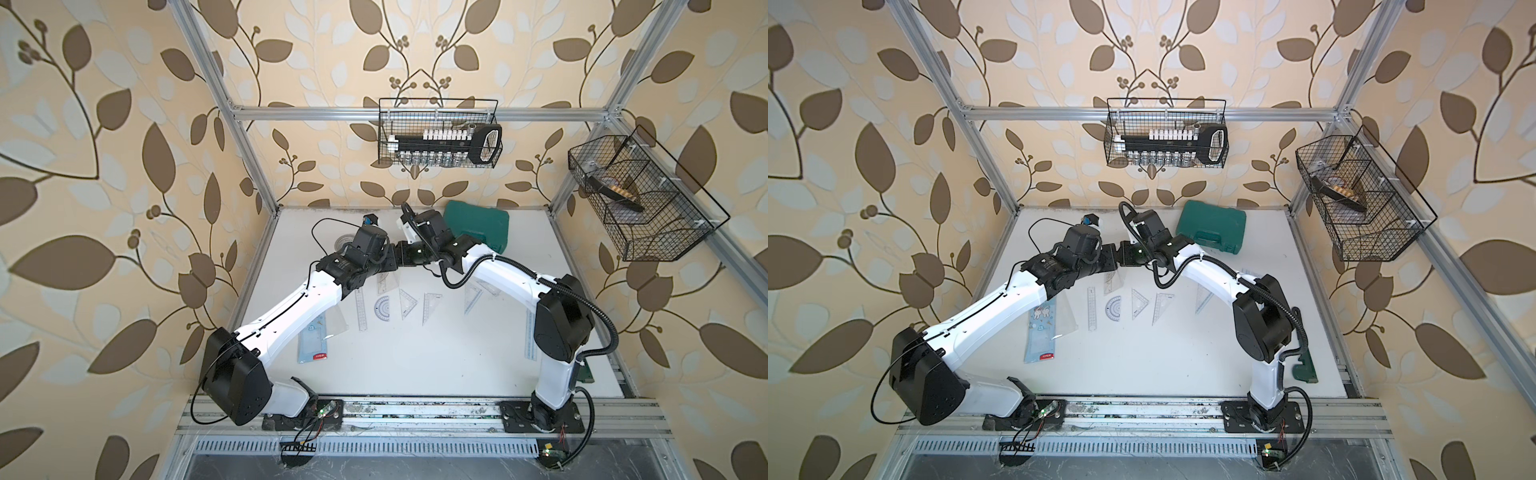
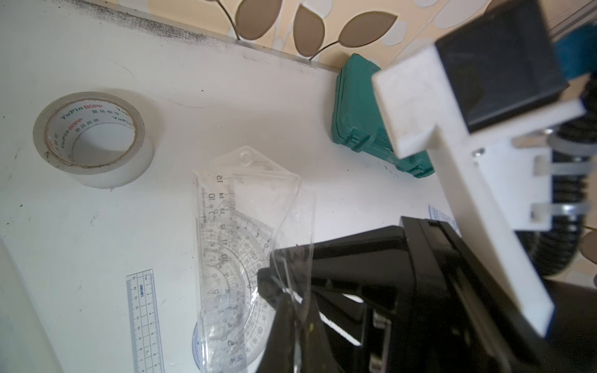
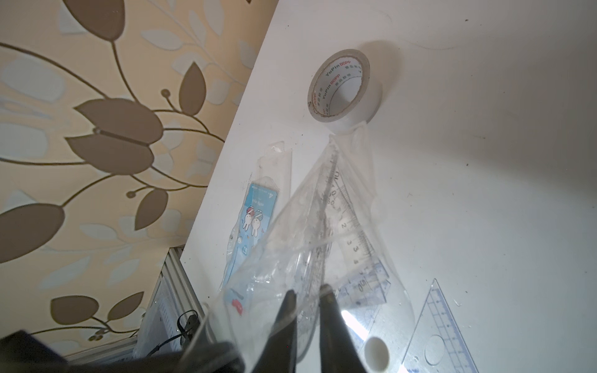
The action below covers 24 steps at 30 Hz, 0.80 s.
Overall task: Open the ruler set and take out the ruler
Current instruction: Take out the ruler from the ruler set bag.
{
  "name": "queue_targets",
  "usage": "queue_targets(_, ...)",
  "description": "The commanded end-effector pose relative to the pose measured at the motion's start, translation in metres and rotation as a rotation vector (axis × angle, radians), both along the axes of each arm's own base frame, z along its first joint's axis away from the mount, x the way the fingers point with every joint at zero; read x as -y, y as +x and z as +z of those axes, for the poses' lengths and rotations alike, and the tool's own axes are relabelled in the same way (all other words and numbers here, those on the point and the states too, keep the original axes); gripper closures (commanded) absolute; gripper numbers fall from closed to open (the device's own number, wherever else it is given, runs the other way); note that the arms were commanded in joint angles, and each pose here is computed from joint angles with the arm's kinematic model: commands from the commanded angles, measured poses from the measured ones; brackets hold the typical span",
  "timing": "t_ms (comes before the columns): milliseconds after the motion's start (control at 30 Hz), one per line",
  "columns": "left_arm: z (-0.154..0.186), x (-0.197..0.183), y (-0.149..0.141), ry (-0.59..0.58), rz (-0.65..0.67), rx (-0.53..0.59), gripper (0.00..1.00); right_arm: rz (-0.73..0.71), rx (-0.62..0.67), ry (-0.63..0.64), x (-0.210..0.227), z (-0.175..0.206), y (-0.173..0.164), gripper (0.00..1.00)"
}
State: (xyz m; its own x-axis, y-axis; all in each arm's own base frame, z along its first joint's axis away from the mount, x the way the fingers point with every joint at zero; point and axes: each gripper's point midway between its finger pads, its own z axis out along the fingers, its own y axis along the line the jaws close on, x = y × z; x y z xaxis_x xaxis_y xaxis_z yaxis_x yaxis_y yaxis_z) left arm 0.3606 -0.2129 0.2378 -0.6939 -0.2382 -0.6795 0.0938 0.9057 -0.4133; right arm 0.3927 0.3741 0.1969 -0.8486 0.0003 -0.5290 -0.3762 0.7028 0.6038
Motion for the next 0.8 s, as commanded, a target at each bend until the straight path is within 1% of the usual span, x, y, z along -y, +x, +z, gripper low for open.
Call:
queue_targets(0, 0.028, -0.001, -0.001, -0.046, 0.015, 0.083, 1.0, 0.014, -0.026, 0.0, -0.003, -0.01, -0.006, 0.85)
queue_targets(133, 0.032, -0.002, -0.001, -0.057, 0.021, 0.097, 1.0, 0.014, -0.038, -0.006, -0.002, -0.016, -0.007, 0.84)
queue_targets(400, 0.04, -0.008, 0.0, -0.058, 0.05, 0.127, 1.0, 0.03, -0.074, 0.06, -0.007, -0.017, -0.017, 0.84)
queue_targets(667, 0.039, -0.008, 0.0, -0.067, 0.054, 0.131, 1.0, 0.02, -0.073, 0.051, -0.001, -0.013, -0.021, 0.84)
queue_targets(767, 0.038, -0.006, 0.001, -0.072, 0.049, 0.129, 1.0, 0.024, -0.074, 0.059, -0.003, -0.013, -0.02, 0.87)
